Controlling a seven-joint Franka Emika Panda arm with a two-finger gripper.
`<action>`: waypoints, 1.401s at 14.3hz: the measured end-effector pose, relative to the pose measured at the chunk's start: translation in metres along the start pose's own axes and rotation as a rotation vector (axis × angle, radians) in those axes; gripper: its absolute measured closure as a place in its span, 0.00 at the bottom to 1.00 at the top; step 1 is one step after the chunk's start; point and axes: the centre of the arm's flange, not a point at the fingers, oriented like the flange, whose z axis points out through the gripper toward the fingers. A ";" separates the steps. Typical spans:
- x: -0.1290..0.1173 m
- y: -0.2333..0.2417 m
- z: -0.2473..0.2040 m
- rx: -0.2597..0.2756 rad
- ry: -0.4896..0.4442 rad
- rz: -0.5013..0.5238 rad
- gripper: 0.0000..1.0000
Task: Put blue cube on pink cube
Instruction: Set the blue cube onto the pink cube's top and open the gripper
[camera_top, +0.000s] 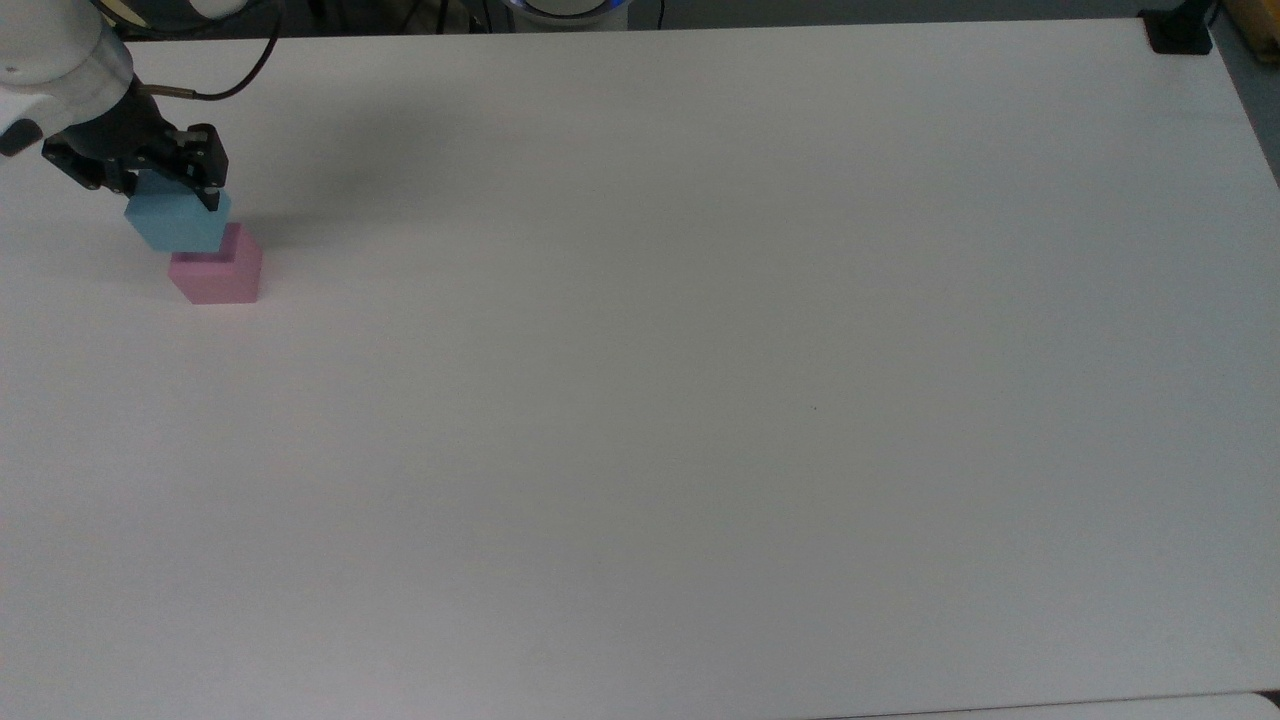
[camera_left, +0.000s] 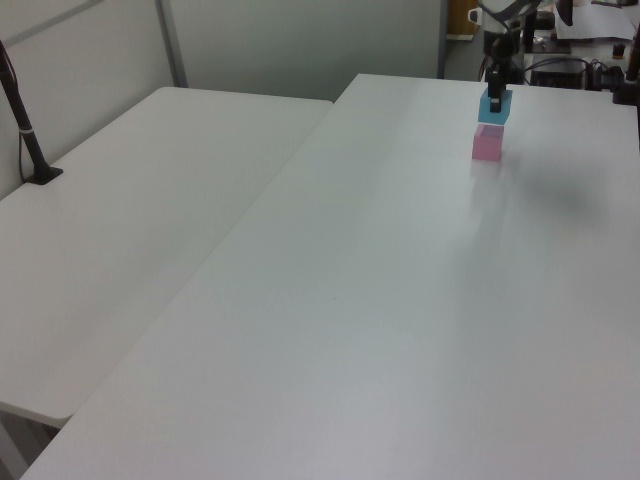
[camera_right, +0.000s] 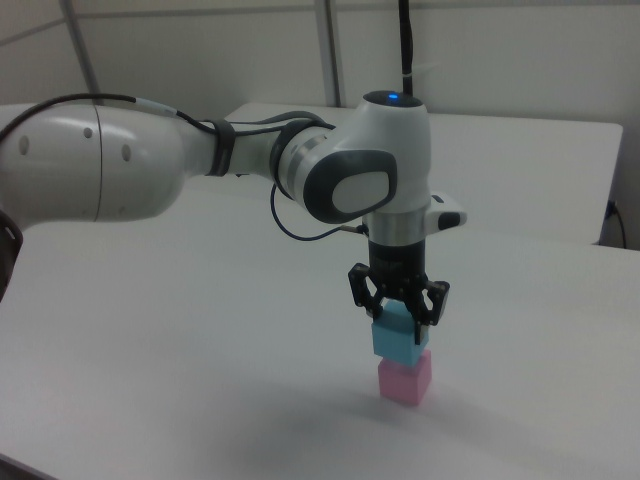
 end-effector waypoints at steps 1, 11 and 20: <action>0.000 0.001 0.003 0.003 -0.003 -0.009 0.37; 0.007 0.004 0.013 -0.018 0.014 -0.028 0.37; 0.009 0.002 0.016 -0.016 0.012 -0.033 0.37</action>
